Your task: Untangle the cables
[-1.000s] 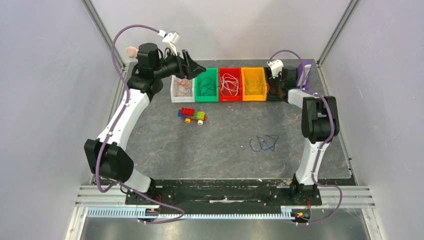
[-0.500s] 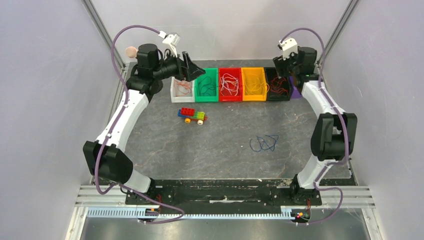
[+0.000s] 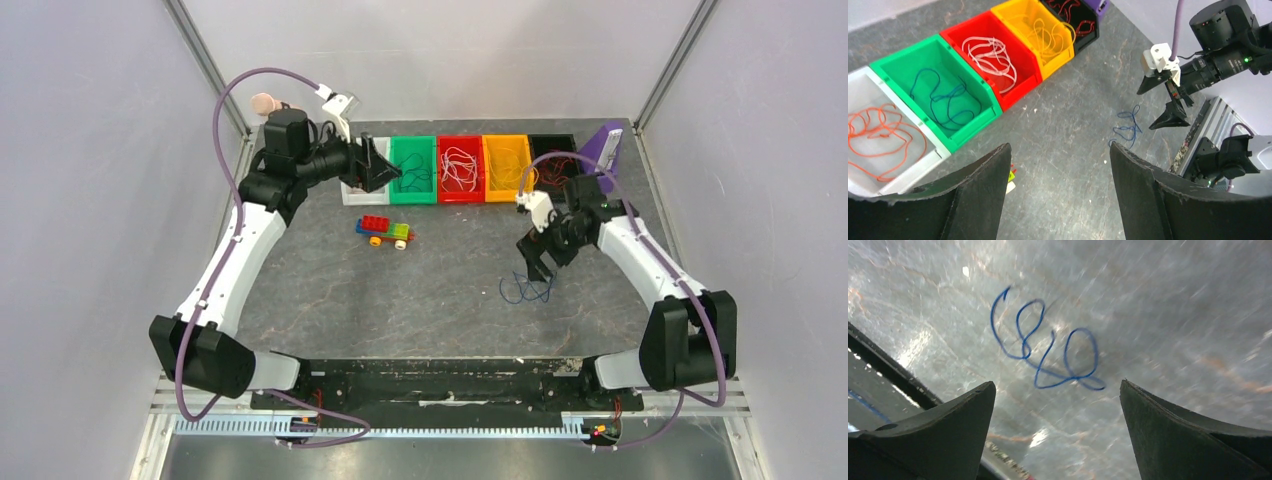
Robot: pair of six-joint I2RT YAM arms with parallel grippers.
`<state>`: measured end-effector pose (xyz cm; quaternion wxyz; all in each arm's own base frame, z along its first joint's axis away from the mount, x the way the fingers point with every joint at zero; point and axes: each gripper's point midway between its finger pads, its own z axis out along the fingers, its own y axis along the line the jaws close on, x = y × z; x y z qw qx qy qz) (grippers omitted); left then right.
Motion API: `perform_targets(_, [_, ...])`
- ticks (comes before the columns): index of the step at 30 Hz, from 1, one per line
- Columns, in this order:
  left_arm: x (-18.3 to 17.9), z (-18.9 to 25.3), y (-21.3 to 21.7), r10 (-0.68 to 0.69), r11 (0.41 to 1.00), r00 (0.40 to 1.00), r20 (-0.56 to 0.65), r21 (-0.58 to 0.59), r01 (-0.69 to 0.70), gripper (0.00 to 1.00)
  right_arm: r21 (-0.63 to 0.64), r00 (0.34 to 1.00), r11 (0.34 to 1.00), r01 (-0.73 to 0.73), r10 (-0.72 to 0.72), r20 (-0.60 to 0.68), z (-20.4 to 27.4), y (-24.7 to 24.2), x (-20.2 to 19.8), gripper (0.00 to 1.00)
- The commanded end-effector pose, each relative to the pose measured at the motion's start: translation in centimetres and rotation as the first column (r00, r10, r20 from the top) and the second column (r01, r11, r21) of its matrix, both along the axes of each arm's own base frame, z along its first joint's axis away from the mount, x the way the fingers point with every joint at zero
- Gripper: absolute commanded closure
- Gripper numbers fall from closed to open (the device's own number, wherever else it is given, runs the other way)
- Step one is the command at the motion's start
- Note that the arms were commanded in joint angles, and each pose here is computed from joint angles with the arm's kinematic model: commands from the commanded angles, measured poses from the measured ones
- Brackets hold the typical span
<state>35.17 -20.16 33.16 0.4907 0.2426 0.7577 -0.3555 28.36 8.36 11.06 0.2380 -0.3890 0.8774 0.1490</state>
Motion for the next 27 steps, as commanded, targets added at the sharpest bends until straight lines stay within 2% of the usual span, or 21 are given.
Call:
perform_targets(1, [-1.4, -0.4, 0.3, -0.030, 0.999, 0.999, 0.014, 0.017, 0.029, 0.21, -0.056, 0.980, 0.982, 0.181, -0.185, -0.067, -1.3, -0.1, -2.3, 0.02])
perform_targets(7, [-2.2, -1.4, 0.2, -0.024, 1.000, 0.999, -0.035, -0.005, 0.024, 0.21, -0.125, 0.978, 0.971, 0.205, -0.196, 0.077, -3.1, 0.0, 0.4, 0.02])
perform_targets(14, [-2.4, -2.3, 0.5, -0.013, 1.000, 0.998, -0.059, 0.007, 0.014, 0.21, -0.146, 0.979, 0.973, 0.181, -0.193, -0.074, -6.5, 0.8, -1.0, 0.04])
perform_targets(16, [-2.4, -2.5, 0.5, -0.009, 1.000, 0.998, -0.064, 0.009, 0.009, 0.21, -0.175, 0.977, 0.967, 0.184, -0.200, -0.075, -7.4, 0.2, -1.5, 0.16])
perform_targets(17, [-2.4, -2.5, 0.6, -0.006, 1.000, 0.998, -0.065, 0.011, 0.007, 0.21, -0.183, 0.977, 0.966, 0.185, -0.201, -0.070, -7.5, 0.1, -1.5, 0.25])
perform_targets(20, [-1.9, -3.3, 1.0, 0.040, 0.999, 0.996, -0.085, 0.019, -0.038, 0.21, -0.155, 0.981, 0.972, 0.178, -0.188, -0.051, -7.2, 0.4, -1.2, 0.59])
perform_targets(23, [-1.7, -3.4, 1.3, 0.055, 0.998, 0.996, -0.070, 0.024, -0.053, 0.20, -0.050, 0.992, 0.991, 0.124, -0.125, -0.025, -5.3, 2.5, -0.4, 0.88])
perform_targets(25, [-1.6, -3.0, 1.6, 0.076, 0.997, 0.997, -0.023, 0.021, -0.075, 0.20, 0.040, 0.999, 0.998, 0.052, -0.052, 0.011, -3.2, 4.2, 0.3, 1.00])
perform_targets(27, [-2.3, -2.4, 1.5, 0.033, 0.999, 0.998, 0.046, 0.022, -0.034, 0.19, 0.130, 0.997, 0.991, -0.030, 0.021, 0.071, -0.7, 6.0, 0.7, 1.00])
